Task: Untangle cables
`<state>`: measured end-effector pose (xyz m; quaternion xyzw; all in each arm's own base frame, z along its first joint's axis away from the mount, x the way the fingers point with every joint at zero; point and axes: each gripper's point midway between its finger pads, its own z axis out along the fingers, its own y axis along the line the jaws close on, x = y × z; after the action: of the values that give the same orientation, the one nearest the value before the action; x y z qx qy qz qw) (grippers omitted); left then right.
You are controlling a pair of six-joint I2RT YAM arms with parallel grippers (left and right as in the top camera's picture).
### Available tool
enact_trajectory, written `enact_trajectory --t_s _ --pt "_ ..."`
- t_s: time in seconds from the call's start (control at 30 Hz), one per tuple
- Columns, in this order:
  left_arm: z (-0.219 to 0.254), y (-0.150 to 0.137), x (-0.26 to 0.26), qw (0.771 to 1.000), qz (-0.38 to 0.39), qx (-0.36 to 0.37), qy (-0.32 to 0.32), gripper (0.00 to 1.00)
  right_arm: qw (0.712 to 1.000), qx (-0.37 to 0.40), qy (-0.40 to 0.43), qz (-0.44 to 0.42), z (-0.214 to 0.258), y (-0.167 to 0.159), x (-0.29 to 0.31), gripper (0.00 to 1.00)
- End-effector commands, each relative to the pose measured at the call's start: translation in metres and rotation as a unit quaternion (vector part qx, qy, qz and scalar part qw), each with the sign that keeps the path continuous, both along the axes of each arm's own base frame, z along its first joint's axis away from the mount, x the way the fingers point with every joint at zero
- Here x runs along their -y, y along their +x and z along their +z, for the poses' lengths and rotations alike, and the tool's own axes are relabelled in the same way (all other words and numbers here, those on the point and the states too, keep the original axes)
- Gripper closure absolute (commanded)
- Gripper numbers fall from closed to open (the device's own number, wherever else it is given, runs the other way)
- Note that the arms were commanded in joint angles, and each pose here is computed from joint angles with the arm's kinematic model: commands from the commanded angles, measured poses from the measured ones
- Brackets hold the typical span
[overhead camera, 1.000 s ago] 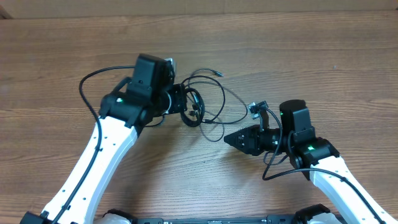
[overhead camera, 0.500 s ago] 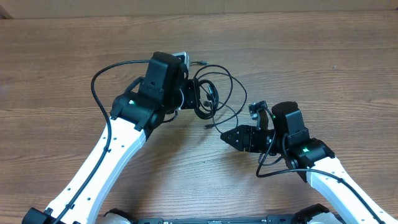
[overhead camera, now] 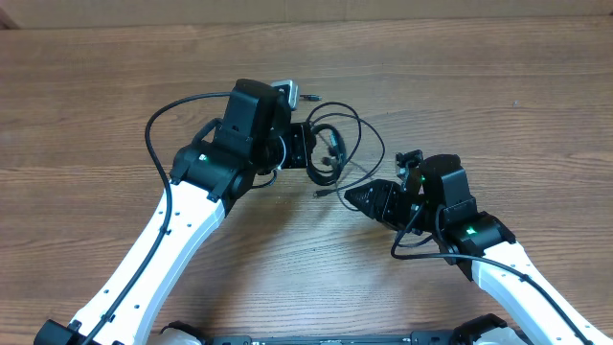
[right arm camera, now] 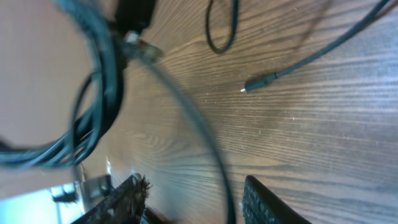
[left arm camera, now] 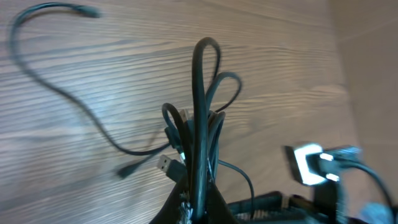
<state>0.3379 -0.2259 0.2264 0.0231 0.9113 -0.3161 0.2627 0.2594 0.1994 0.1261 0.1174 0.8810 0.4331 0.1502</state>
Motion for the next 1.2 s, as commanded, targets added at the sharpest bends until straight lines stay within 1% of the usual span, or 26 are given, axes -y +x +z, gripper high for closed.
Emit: enact_trajectory --t_s 0.0,0.1,0.13,0.2,0.33,0.43,0.47,0.5,0.57,0.63,0.77,0.9,0.97,1.1,1.17 --pt "0.017 -0.008 0.017 0.998 -0.048 0.009 -0.038 0.96 0.999 -0.03 0.017 -0.036 0.004 0.005 -0.001 0.6" --pt "0.015 -0.007 0.015 0.998 -0.044 0.008 -0.034 0.96 0.999 -0.034 0.015 -0.037 0.002 0.004 0.0 0.88" --pt "0.014 -0.006 0.012 0.999 -0.04 0.01 -0.027 0.96 0.998 -0.039 0.01 -0.039 0.0 0.002 0.001 0.96" --pt "0.008 -0.001 0.002 0.999 -0.028 0.015 -0.003 0.96 0.998 -0.049 -0.006 -0.04 -0.007 -0.002 0.006 0.96" --pt "-0.004 0.005 -0.023 0.999 0.005 0.008 0.038 0.96 0.992 -0.062 -0.097 -0.046 -0.036 -0.013 0.03 0.96" --pt "-0.008 0.006 -0.036 0.999 0.007 0.001 0.05 0.96 0.974 -0.087 -0.189 -0.089 -0.059 -0.021 0.065 0.96" --pt "-0.009 0.005 -0.037 0.999 0.0 0.003 0.051 0.96 0.968 -0.09 -0.211 -0.101 -0.063 -0.022 0.074 0.95" --pt "-0.008 0.004 -0.035 0.999 -0.018 0.009 0.05 0.96 0.963 -0.09 -0.228 -0.111 -0.066 -0.022 0.081 0.9" --pt "-0.005 -0.001 -0.028 0.997 -0.057 0.022 0.044 0.96 0.96 -0.085 -0.24 -0.12 -0.066 -0.02 0.086 0.77" --pt "-0.003 -0.005 -0.023 0.995 -0.086 0.032 0.042 0.96 0.96 -0.078 -0.239 -0.124 -0.065 -0.016 0.086 0.75" --pt "-0.003 -0.007 -0.022 0.992 -0.105 0.042 0.048 0.96 0.96 -0.065 -0.238 -0.13 -0.062 -0.01 0.086 0.64" --pt "0.003 -0.02 -0.008 0.982 -0.176 0.066 0.027 0.96 0.956 -0.059 -0.25 -0.14 -0.063 -0.007 0.091 0.63" --pt "0.005 -0.027 -0.003 0.974 -0.21 0.077 0.019 0.96 0.954 -0.057 -0.256 -0.145 -0.063 -0.006 0.094 0.61" --pt "0.005 -0.038 0.001 0.963 -0.254 0.088 0.014 0.96 0.945 -0.053 -0.281 -0.161 -0.064 -0.005 0.104 0.6" --pt "0.004 -0.039 0.0 0.963 -0.255 0.086 0.015 0.96 0.939 -0.053 -0.295 -0.169 -0.066 -0.005 0.11 0.6"
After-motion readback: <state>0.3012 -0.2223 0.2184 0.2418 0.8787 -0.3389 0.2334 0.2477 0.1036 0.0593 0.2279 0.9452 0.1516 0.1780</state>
